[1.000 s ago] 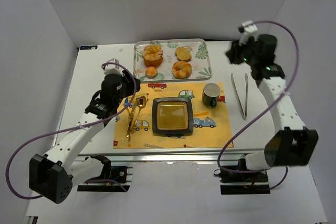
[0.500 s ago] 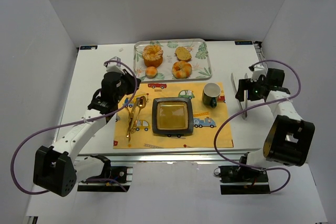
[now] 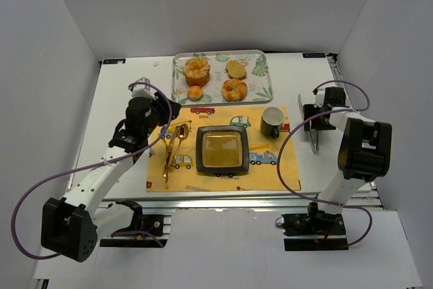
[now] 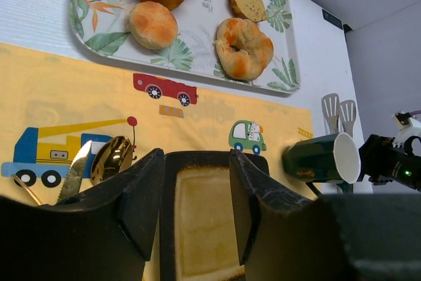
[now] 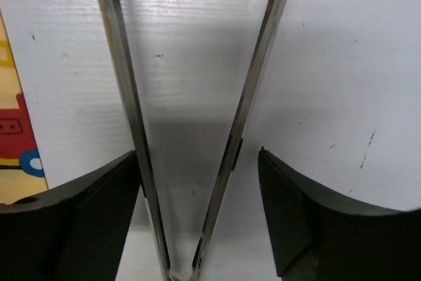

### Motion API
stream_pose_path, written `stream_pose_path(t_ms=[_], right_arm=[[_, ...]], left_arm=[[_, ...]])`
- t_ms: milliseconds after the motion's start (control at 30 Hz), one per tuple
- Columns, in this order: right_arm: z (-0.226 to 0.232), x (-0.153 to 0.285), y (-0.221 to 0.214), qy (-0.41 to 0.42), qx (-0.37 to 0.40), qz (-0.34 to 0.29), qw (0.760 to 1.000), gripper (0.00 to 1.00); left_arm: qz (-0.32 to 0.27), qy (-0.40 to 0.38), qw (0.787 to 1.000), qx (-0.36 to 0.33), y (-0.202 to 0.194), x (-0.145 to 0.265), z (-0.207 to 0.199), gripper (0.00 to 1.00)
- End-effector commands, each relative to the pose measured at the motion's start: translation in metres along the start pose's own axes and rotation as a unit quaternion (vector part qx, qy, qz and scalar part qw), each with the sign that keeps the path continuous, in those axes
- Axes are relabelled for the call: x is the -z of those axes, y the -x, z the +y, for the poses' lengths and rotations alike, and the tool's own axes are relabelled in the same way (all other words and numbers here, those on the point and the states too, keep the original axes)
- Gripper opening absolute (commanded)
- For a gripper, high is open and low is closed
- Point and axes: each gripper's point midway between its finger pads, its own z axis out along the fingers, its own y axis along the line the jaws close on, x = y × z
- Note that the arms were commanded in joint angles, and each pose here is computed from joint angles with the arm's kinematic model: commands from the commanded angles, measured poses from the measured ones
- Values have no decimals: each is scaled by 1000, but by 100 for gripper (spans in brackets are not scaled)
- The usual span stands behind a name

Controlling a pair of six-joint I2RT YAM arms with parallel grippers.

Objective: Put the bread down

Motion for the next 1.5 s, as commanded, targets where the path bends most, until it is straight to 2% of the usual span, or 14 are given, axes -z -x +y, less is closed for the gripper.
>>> stream_pose_path(t_ms=[0, 100, 167, 233, 333, 433, 533, 567, 600, 700, 933, 1133, 1333, 1467], right_arm=[[-6, -9, 16, -14, -3, -19, 1000, 73], [3, -14, 11, 14, 4, -13, 1000, 52], [11, -16, 5, 42, 1, -6, 999, 44], [14, -17, -1, 56, 0, 2, 998, 30], [14, -10, 8, 71, 8, -8, 997, 10], [24, 20, 46, 114, 55, -68, 990, 4], [42, 73, 96, 163, 114, -144, 969, 7], [56, 91, 111, 184, 140, -172, 957, 11], [61, 109, 134, 189, 155, -200, 949, 20], [94, 143, 161, 243, 175, -225, 927, 35], [192, 188, 188, 361, 206, -237, 878, 42], [245, 191, 198, 457, 157, -186, 856, 45], [291, 154, 178, 495, 71, -95, 861, 42], [317, 131, 157, 506, 30, -37, 861, 44]], left_arm=[[-15, 4, 1000, 9, 7, 8, 2, 54], [-12, 7, 1000, 6, 7, 8, 3, 54], [-15, 9, 1000, 3, 11, 8, 3, 54], [-15, 12, 1000, 1, 11, 9, 4, 54], [-11, 12, 1000, 0, 11, 8, 4, 55], [-11, 11, 1000, -2, 14, 9, 3, 54], [-14, 11, 1000, -5, 17, 10, 3, 55], [-14, 10, 1000, -5, 18, 11, 2, 56], [-16, 11, 1000, -4, 19, 11, 2, 56], [-17, 11, 1000, -5, 21, 12, 2, 56], [-21, 16, 1000, -6, 26, 20, 2, 57], [-36, 26, 999, 2, 34, 29, 3, 57], [-45, 36, 998, 17, 35, 37, 7, 57], [-44, 47, 998, 21, 34, 39, 10, 57]])
